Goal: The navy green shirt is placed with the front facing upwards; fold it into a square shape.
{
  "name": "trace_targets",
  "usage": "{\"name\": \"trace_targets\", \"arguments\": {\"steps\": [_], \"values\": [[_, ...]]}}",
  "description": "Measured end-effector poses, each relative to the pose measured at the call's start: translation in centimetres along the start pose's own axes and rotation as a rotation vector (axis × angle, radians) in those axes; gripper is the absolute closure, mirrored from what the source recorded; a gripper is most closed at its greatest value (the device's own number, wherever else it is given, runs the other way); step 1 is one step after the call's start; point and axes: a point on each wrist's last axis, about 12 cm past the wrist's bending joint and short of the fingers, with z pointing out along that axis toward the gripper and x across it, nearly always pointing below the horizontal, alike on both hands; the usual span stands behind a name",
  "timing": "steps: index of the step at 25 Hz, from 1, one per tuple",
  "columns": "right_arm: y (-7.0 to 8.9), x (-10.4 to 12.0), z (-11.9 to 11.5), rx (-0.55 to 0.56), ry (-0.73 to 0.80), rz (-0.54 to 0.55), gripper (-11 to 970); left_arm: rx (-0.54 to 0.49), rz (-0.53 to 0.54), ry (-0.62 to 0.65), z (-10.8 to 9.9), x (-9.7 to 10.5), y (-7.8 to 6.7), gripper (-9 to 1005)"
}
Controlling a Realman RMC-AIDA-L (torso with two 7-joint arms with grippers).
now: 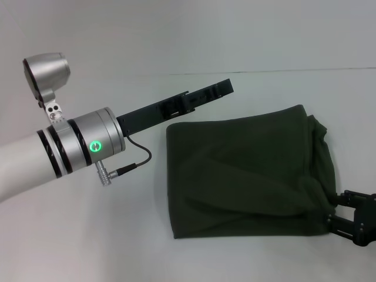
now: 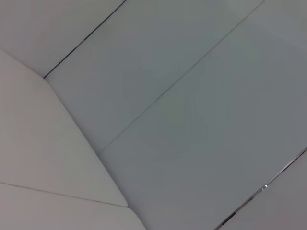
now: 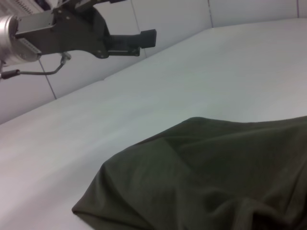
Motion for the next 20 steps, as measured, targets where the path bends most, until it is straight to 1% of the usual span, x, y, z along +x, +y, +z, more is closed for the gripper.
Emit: {"name": "trace_targets", "arguments": {"steps": [2,9,16,20], "values": [[-0.10,-0.17,0.24,-0.001,0.002,0.008,393,0.000,0.001,0.000,-0.01,0.01,0.01,63],[-0.19,-0.14,0.76,-0.011,0.043,0.010,535,0.001,0.001,-0.002,-0.03,-0.03,0.00,64],[-0.19,-0.04,0.45,-0.004,0.035,0.005,680,0.001,0.005,-0.010,-0.10,-0.16,0.02,63],[-0.33,0.14,0.02,0.018,0.022,0.018,841,0.003,0.006,-0.010,-0.11,-0.16,0.00,63]]}}
